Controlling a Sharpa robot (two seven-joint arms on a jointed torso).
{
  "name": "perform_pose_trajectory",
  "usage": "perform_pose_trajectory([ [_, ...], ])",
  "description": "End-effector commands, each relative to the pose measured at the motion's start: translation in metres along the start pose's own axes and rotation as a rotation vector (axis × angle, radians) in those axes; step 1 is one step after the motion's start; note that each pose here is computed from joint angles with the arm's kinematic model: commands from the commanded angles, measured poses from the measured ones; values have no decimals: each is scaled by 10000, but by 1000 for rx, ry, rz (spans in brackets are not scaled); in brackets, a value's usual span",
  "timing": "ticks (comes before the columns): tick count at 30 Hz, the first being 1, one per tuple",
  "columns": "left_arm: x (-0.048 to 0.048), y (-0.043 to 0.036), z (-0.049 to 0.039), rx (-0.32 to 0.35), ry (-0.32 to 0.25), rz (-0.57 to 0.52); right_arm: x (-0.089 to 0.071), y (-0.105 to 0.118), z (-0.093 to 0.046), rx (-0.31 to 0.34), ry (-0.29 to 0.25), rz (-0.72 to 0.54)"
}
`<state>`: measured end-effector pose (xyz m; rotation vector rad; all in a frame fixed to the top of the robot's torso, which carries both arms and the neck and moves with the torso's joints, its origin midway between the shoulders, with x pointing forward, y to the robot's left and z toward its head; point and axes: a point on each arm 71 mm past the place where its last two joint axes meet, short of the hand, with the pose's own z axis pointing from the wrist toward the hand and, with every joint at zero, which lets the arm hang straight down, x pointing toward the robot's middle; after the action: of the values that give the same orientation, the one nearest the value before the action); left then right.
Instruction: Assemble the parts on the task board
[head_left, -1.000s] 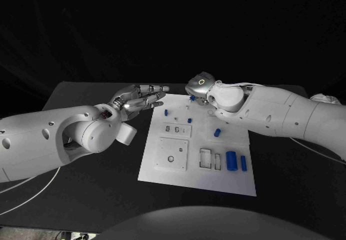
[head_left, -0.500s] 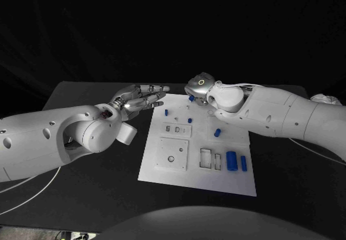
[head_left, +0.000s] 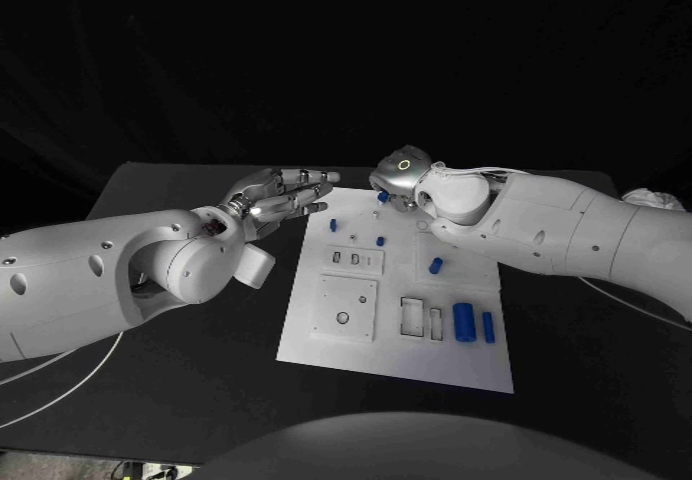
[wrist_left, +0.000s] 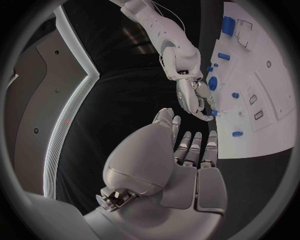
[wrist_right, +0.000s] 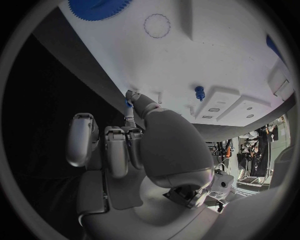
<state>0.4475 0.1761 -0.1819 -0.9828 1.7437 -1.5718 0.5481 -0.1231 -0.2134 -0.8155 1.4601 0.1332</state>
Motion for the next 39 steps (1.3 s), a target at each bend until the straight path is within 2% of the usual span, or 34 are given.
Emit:
perform_pose_trajectory([
  [1, 21, -12, 6, 10, 17, -1, -4, 40, 4, -20, 1, 5],
  [11, 13, -10, 8, 11, 15, 0, 6, 12, -8, -9, -13, 21],
  [20, -4, -8, -8, 11, 9, 0, -48, -109, -96, 12, -104, 63],
  [25, -34, -7, -29, 12, -4, 2, -212, -325, -228, 37, -166, 152],
  [30, -41, -4, -29, 13, -7, 3, -366, -615, -453, 52, -189, 361],
  [34, -34, -3, -24, 15, -6, 2, -351, -833, -643, 94, -170, 563],
  [39, -31, -2, -26, 20, -4, 4, -172, -1019, -817, 165, -55, 664],
])
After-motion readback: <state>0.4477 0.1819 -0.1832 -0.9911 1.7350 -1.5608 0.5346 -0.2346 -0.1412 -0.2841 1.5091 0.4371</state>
